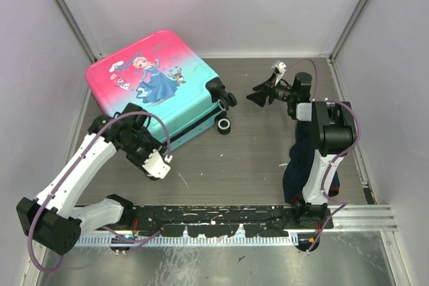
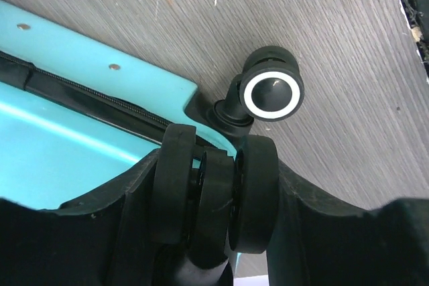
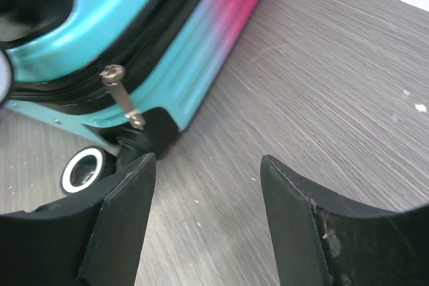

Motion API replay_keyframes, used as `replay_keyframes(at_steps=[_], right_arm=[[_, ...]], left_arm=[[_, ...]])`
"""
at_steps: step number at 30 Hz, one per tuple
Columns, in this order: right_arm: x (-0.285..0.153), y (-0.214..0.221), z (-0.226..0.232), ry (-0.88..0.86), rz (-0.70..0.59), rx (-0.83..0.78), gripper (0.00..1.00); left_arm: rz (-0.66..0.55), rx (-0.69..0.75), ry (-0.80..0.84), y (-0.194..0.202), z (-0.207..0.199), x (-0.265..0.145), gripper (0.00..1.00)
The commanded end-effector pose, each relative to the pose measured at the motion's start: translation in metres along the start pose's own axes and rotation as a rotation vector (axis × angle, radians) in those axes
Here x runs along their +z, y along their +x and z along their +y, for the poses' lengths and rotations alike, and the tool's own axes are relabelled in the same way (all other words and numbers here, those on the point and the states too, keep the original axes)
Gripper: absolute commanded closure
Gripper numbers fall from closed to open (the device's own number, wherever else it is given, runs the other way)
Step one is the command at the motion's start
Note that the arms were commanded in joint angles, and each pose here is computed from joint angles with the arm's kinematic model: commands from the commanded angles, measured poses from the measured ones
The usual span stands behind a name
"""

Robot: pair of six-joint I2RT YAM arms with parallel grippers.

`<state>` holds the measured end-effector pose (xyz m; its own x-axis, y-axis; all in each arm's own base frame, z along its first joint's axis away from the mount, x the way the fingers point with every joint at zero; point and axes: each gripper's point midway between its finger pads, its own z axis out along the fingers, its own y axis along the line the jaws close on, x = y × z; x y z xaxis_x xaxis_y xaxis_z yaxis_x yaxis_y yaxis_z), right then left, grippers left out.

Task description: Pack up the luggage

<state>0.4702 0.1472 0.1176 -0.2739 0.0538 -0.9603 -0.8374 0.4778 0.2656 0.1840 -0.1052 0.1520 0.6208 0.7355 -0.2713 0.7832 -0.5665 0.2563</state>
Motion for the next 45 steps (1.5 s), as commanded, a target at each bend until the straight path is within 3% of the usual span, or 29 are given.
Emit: replay_keyframes(at_steps=[1,5,7,11,15,20,23,26,31,35,42,45], right_arm=[[0.011,-0.025,0.044,-0.099,-0.015,-0.182,0.32],[0.025,-0.025,0.061,-0.134,-0.027,-0.219,0.32],[0.032,-0.035,0.052,-0.1,-0.047,-0.21,0.32],[0.049,-0.071,0.014,-0.007,-0.1,-0.234,0.33],[0.075,-0.1,-0.006,0.014,-0.142,-0.211,0.33],[0.116,-0.111,0.001,-0.011,-0.17,-0.216,0.32],[0.135,-0.107,0.013,-0.045,-0.168,-0.227,0.32],[0.151,-0.1,0.031,-0.092,-0.158,-0.263,0.32],[0.157,-0.089,0.065,-0.193,-0.142,-0.307,0.32],[0.149,-0.085,0.098,-0.257,-0.144,-0.349,0.32],[0.122,-0.059,0.149,-0.328,-0.101,-0.355,0.32],[0.106,-0.051,0.165,-0.35,-0.083,-0.355,0.33]], left_arm=[[0.121,-0.25,0.055,0.03,-0.029,-0.012,0.54],[-0.018,-0.381,-0.177,-0.001,0.013,-0.044,0.17],[-0.085,-0.492,-0.306,-0.015,0.036,-0.069,0.06],[-0.208,-0.868,-0.495,-0.029,0.07,-0.108,0.01],[-0.314,-1.266,-0.672,-0.016,0.089,-0.133,0.01],[-0.402,-1.767,-0.909,0.057,0.09,-0.156,0.02],[-0.429,-2.086,-0.973,0.108,0.073,-0.16,0.02],[-0.561,-2.331,-0.967,0.145,0.058,-0.155,0.02],[-0.704,-2.378,-0.838,0.176,0.075,-0.127,0.02],[-0.826,-2.287,-0.648,0.173,0.105,-0.107,0.03],[-0.746,-2.022,-0.335,0.142,0.156,-0.046,0.24],[-0.702,-1.958,-0.264,0.138,0.166,-0.027,0.27]])
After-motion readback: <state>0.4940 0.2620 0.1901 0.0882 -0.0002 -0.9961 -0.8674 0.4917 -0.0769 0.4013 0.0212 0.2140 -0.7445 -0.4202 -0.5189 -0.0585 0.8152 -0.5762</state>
